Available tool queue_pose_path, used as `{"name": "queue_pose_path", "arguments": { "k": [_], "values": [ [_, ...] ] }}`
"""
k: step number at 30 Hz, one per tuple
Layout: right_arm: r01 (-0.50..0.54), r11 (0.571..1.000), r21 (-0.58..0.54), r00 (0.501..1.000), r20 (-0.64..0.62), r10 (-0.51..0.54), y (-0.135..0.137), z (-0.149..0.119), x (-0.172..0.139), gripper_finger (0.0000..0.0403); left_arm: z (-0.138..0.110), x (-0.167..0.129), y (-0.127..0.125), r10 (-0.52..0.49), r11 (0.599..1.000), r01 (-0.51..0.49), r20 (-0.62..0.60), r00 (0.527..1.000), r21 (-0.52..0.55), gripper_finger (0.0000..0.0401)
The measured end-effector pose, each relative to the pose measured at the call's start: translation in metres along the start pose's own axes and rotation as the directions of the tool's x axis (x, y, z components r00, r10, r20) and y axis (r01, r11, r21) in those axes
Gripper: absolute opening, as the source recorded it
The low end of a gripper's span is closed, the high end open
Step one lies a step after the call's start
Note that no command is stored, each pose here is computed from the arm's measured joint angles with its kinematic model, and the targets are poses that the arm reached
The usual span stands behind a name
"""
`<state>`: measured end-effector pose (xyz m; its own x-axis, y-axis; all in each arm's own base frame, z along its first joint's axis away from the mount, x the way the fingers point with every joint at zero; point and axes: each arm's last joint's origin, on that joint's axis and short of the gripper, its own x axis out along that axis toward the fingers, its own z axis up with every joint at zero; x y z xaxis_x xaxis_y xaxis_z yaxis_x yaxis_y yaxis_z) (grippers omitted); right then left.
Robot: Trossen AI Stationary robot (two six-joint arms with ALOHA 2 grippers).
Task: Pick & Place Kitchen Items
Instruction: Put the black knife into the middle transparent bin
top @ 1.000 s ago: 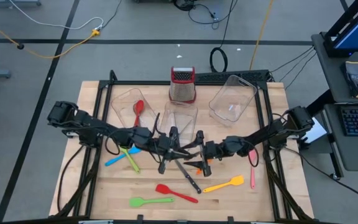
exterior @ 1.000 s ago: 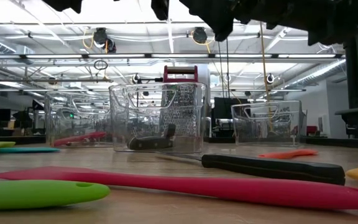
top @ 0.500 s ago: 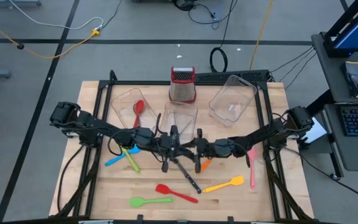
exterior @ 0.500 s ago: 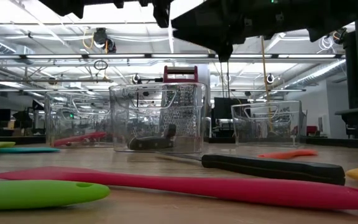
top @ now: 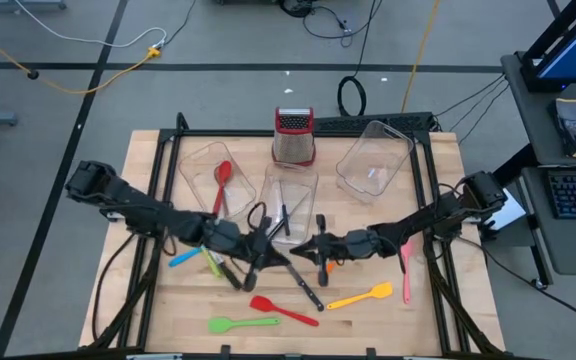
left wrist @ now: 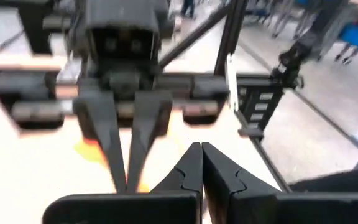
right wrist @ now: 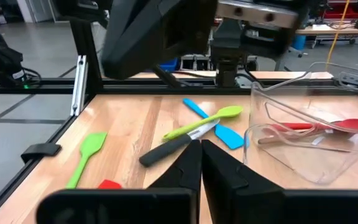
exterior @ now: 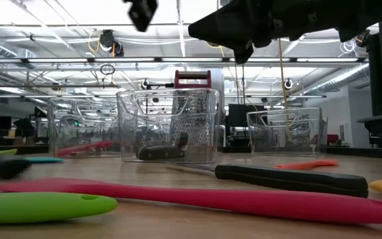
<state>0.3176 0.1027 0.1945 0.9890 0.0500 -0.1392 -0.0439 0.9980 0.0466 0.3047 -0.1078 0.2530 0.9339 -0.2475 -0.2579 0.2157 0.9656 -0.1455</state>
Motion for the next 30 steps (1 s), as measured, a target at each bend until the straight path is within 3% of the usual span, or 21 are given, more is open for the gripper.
{"name": "queue_pose_path", "arguments": {
  "k": [5,11,17,19,22,25,30],
  "values": [
    [-0.005,1.0,-0.007,1.0,-0.011,0.005,0.002,-0.001,0.0,0.0013,-0.008,-0.016,-0.019,0.084,0.978,-0.104,-0.113,0.99,-0.181,0.0005],
    [-0.005,1.0,-0.009,1.0,-0.011,0.005,0.002,-0.001,0.0,0.0026,-0.027,-0.021,-0.036,0.118,0.89,-0.21,-0.239,0.964,-0.406,0.0009],
    [-0.005,1.0,-0.028,1.0,-0.018,0.005,0.002,-0.002,0.0,0.0035,-0.048,-0.03,-0.048,0.103,0.842,-0.302,-0.417,0.903,-0.447,0.0006],
    [-0.007,0.999,-0.031,1.0,-0.019,0.007,0.002,-0.002,0.0,0.0036,-0.056,-0.035,-0.051,0.109,0.845,-0.338,-0.484,0.868,-0.416,0.0002],
    [-0.04,0.999,-0.032,0.999,-0.021,0.039,0.003,-0.002,-0.001,0.0036,-0.065,-0.042,-0.055,0.159,0.882,-0.365,-0.542,0.825,-0.297,0.0004],
    [-0.083,0.996,-0.032,0.996,-0.018,0.082,0.004,-0.001,-0.001,0.0037,-0.073,-0.051,-0.058,0.195,0.927,-0.348,-0.61,0.768,-0.143,0.0015],
    [-0.083,0.996,-0.031,0.996,-0.015,0.082,0.004,-0.001,-0.001,0.0036,-0.081,-0.059,-0.059,0.228,0.948,-0.317,-0.67,0.707,-0.013,0.0044]
  ]
}}
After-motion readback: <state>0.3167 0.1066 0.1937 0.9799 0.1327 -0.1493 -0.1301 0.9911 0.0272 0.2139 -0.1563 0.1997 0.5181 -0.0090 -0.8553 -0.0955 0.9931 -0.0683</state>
